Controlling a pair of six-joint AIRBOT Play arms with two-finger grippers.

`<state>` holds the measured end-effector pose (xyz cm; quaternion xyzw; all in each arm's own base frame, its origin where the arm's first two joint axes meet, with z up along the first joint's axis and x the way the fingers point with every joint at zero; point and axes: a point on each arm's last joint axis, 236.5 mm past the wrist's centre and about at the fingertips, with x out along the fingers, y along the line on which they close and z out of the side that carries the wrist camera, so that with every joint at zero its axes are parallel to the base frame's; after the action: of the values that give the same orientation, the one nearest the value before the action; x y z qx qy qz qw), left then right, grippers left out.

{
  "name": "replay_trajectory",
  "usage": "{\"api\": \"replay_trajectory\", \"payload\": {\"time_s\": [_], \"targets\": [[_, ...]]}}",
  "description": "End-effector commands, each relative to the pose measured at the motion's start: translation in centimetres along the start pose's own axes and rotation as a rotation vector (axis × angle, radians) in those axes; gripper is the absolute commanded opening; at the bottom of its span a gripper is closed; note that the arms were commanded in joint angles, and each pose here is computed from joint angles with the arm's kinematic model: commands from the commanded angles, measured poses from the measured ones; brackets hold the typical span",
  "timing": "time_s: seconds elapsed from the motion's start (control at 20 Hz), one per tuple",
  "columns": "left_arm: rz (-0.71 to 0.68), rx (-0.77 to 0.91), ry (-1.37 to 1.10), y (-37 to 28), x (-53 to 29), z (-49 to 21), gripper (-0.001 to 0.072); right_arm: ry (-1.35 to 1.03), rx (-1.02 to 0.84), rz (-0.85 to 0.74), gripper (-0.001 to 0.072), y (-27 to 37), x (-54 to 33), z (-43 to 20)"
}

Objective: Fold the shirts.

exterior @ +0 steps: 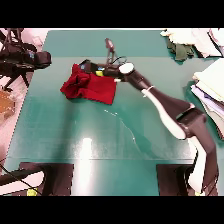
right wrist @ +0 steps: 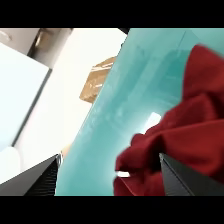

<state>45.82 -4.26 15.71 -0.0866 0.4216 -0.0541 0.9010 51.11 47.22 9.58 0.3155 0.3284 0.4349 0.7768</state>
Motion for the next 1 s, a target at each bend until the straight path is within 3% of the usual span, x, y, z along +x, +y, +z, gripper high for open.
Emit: {"api": "replay_trajectory", "payload": {"time_s": [0.0, 0.2, 0.25, 0.3, 0.35, 0.65, 0.95], "targets": [[-0.012, 0.002, 0.044, 0.1, 1.6, -1.9, 0.0032, 0.094, -0.006, -0.088, 0.068, -3.3, -6.3, 1.0], [-0.149, 0.145, 0.095, -2.5, 4.3, -4.3, 0.0033, 0.212, 0.148, -0.237, 0.0681, -10.1, -11.7, -2.4], [-0.161, 0.246, 0.099, -2.9, 5.7, -4.6, 0.0103, 0.247, 0.184, -0.227, 0.068, -10.4, -12.2, -3.6], [-0.171, 0.323, 0.107, -3.4, 7.4, -5.1, 0.0526, 0.286, 0.205, -0.216, 0.068, -10.3, -12.4, -4.8], [-0.177, 0.369, 0.108, -4.0, 9.1, -5.4, 0.072, 0.325, 0.204, -0.205, 0.0681, -9.8, -12.3, -6.0], [-0.208, 0.558, 0.181, -5.7, 15.1, -9.0, 0.072, 0.355, 0.128, -0.155, 0.068, -5.8, -11.3, -7.2], [-0.075, 0.72, 0.131, -2.8, 16.2, -7.1, 0.072, 0.307, 0.091, -0.148, 0.068, -4.7, -12.5, -5.0]]}}
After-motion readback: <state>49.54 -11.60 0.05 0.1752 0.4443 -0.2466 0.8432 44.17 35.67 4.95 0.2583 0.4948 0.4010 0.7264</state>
